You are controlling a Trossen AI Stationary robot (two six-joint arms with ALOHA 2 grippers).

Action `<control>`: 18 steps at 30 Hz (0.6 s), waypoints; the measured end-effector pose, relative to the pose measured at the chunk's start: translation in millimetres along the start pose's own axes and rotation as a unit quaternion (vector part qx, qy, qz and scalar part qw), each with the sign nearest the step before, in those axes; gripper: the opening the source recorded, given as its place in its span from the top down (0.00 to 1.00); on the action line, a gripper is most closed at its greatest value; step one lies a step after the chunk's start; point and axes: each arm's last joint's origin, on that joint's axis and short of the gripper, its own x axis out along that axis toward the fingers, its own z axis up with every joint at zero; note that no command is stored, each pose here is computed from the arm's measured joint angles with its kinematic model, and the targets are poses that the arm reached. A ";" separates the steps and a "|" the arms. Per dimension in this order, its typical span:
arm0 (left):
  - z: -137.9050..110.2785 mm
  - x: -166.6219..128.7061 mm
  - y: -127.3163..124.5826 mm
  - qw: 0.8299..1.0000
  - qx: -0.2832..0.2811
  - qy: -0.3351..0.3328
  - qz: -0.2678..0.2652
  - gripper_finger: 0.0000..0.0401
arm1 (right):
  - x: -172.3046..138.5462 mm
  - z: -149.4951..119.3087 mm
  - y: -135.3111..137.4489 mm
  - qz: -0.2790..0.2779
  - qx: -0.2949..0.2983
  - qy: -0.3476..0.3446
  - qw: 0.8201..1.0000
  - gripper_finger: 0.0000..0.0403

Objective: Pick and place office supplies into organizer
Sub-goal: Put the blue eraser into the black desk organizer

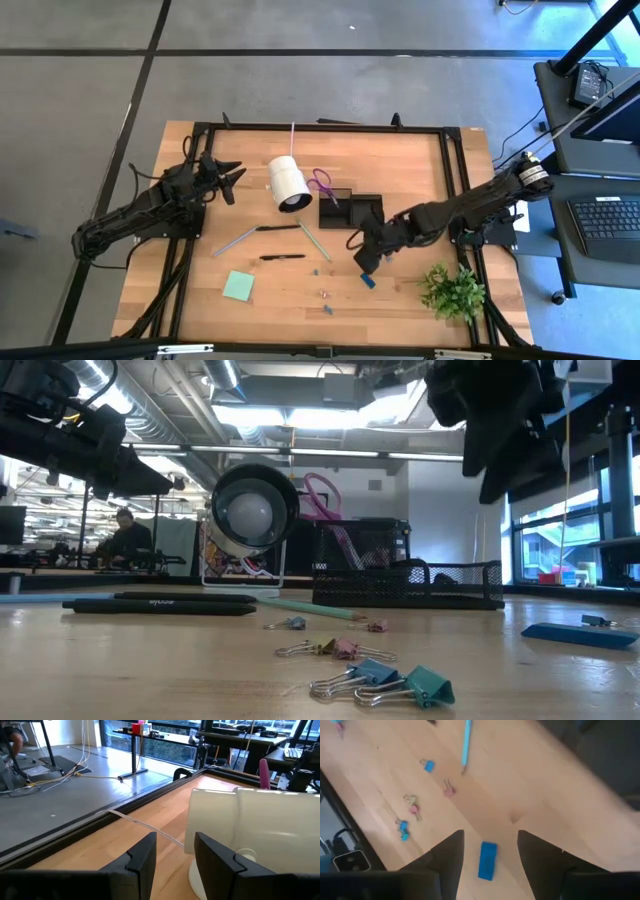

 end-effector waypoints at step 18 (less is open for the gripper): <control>-0.2 0.3 0.0 1.000 -0.002 0.002 0.001 0.68 | 65.2 -29.3 5.0 -0.040 0.017 0.121 0.992 0.58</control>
